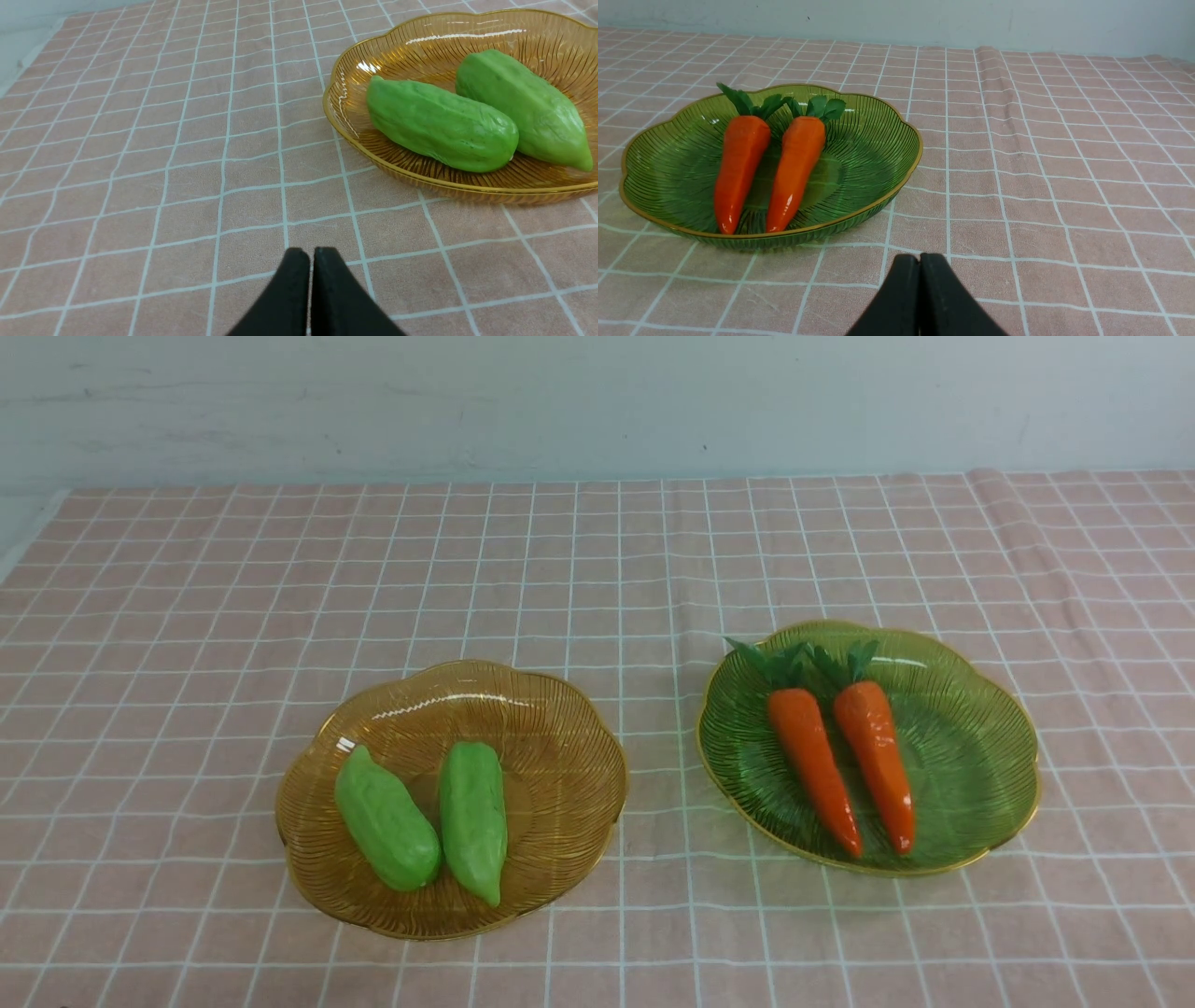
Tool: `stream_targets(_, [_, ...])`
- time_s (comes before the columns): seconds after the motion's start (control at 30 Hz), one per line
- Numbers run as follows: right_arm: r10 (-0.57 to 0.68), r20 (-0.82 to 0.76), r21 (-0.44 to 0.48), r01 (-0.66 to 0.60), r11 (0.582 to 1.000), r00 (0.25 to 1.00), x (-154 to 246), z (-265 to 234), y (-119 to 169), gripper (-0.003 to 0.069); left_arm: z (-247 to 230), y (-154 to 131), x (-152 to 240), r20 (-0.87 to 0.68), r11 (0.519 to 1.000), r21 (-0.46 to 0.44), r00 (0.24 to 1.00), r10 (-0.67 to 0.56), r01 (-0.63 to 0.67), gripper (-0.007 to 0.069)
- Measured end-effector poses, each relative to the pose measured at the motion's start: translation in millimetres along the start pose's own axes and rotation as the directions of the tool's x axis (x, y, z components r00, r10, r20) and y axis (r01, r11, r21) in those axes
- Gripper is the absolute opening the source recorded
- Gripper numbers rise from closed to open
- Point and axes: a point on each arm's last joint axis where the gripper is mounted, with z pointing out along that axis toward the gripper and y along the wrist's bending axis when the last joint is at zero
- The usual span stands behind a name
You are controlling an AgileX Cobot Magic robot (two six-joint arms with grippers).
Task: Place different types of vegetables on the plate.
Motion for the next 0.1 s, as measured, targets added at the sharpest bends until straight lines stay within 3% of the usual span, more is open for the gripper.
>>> stream_targets(0.1, [0.000, 0.000, 0.000, 0.000, 1.000, 1.000, 0.0, 0.0, 0.0, -0.0015, 0.0, 0.0, 0.0, 0.000, 1.000, 0.000, 1.000, 0.000, 0.000, -0.0003])
